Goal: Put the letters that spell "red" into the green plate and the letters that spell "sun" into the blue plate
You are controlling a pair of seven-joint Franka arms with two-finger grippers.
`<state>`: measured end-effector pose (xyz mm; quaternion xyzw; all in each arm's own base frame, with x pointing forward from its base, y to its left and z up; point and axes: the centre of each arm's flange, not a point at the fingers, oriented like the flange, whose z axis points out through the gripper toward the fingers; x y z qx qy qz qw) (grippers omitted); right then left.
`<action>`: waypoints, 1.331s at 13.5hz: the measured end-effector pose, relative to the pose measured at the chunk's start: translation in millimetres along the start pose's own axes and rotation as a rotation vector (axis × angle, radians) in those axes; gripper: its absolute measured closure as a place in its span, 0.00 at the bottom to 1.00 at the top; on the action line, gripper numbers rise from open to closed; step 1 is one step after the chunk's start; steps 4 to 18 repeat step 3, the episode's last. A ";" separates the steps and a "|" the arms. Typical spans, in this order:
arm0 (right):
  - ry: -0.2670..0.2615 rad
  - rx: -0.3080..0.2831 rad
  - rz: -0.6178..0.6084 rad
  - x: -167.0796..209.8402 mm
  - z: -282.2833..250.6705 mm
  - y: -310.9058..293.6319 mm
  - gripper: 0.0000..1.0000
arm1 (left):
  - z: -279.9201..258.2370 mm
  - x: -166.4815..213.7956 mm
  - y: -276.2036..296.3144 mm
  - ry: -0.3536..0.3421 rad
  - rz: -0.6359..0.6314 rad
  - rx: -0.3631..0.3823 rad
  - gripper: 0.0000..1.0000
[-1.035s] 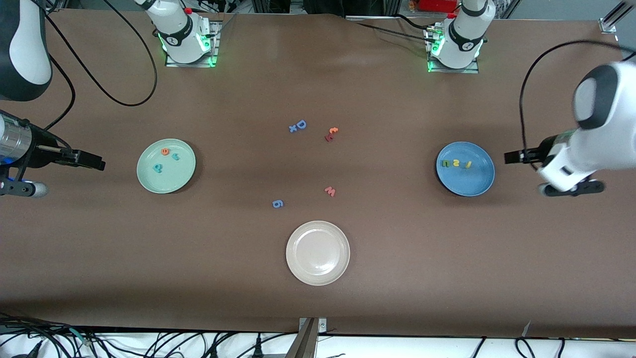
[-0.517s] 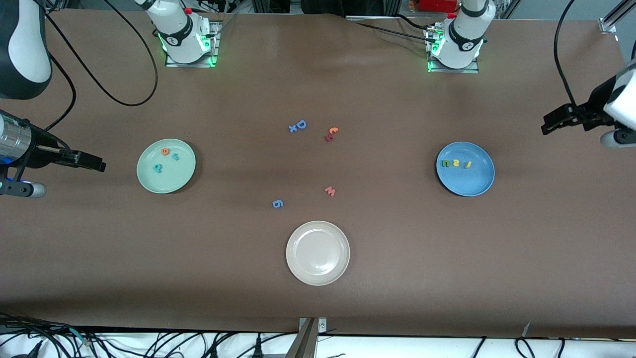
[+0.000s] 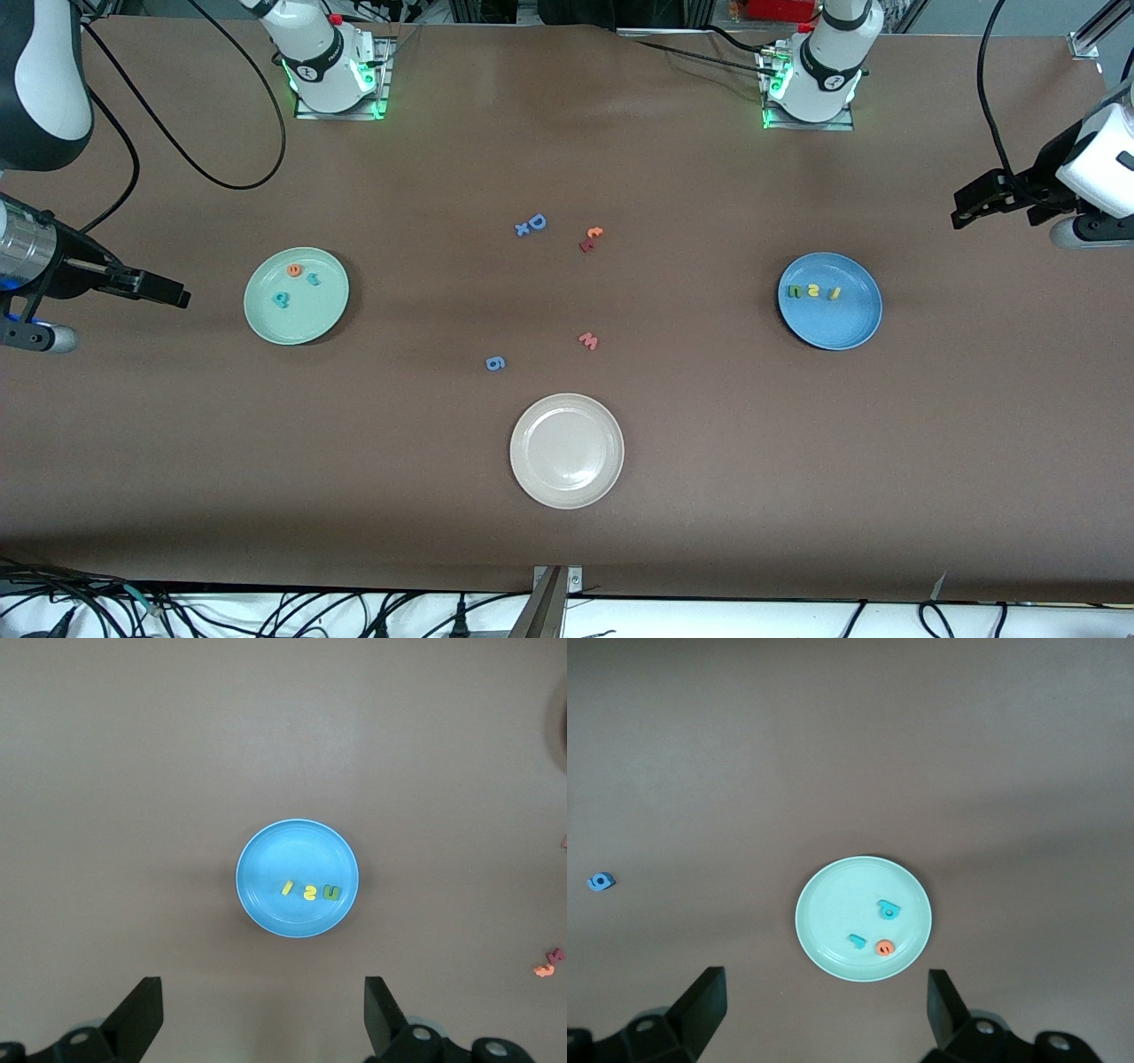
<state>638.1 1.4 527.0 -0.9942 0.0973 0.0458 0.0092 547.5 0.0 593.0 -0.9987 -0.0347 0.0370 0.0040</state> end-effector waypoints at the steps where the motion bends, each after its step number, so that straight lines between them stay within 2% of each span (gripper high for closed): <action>1: 0.000 0.000 0.000 -0.3 0.0 -1.4 0.00 | 0.4 0.3 -1.6 -0.001 -0.002 0.000 0.00; 18: -0.001 0.000 0.002 -0.4 0.1 -1.6 0.00 | 1.2 0.7 -2.1 -0.003 -0.003 0.000 0.00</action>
